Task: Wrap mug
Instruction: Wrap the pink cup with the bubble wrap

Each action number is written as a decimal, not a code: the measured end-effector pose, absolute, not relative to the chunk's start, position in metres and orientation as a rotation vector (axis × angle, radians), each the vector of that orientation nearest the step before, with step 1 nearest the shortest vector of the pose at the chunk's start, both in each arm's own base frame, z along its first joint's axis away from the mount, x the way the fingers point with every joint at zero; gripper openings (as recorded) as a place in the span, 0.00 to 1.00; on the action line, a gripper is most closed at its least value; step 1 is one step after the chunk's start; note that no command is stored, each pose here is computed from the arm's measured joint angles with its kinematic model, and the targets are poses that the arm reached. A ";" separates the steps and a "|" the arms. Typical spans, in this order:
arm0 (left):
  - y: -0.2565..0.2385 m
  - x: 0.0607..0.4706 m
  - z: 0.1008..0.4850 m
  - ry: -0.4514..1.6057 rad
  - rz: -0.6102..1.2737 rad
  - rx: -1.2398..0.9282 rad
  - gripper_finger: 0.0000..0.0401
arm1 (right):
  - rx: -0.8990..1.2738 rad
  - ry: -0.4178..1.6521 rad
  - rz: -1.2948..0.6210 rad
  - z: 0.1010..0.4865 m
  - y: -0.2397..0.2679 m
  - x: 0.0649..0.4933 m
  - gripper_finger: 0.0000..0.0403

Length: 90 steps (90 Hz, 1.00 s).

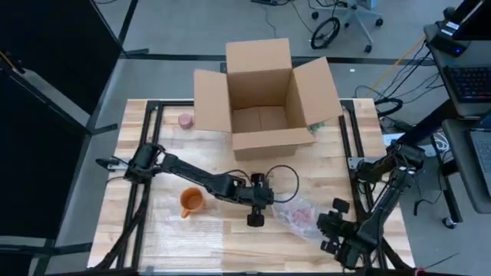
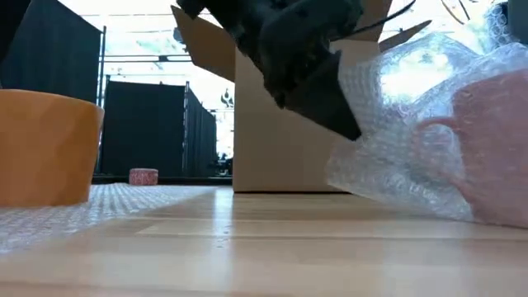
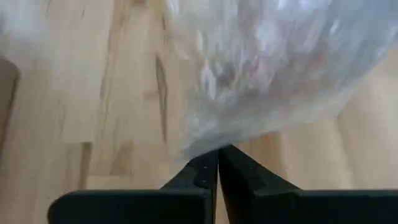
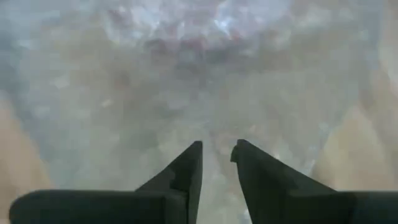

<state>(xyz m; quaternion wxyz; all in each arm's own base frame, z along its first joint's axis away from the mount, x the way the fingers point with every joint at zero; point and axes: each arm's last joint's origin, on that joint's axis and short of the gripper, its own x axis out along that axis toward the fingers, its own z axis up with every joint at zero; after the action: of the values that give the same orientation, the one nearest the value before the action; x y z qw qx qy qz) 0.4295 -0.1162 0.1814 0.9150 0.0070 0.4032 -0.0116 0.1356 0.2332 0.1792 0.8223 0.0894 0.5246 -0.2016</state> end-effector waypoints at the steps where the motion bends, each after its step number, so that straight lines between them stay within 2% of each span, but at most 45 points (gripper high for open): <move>1: -0.117 0.429 0.181 0.838 -0.019 0.003 0.00 | 0.199 1.111 -0.432 0.180 0.234 0.135 0.20; 21: -0.134 0.404 0.140 0.996 0.024 -0.079 0.00 | 0.270 1.039 -0.460 0.173 0.243 0.128 0.20; 34: -0.123 0.408 0.115 0.884 -0.022 -0.107 0.00 | 0.243 0.998 -0.475 0.164 0.246 0.131 0.20; 50: -0.091 0.427 0.101 0.762 -0.039 -0.129 0.00 | 0.214 0.966 -0.493 0.158 0.246 0.133 0.20; 67: -0.070 0.438 0.109 0.715 -0.048 -0.092 0.00 | 0.214 0.919 -0.499 0.152 0.248 0.137 0.20; 80: -0.073 0.444 0.149 0.595 -0.068 -0.056 0.00 | 0.209 0.915 -0.511 0.149 0.247 0.142 0.20; 90: -0.081 0.451 0.165 0.540 -0.094 -0.031 0.00 | 0.189 0.899 -0.513 0.147 0.246 0.146 0.20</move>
<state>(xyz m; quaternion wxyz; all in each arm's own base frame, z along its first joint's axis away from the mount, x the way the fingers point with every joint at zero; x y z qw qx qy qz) 0.4512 -0.0807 0.1653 0.9625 -0.0153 0.2668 -0.0464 0.1458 0.2459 0.1475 0.8647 0.0903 0.4291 -0.2450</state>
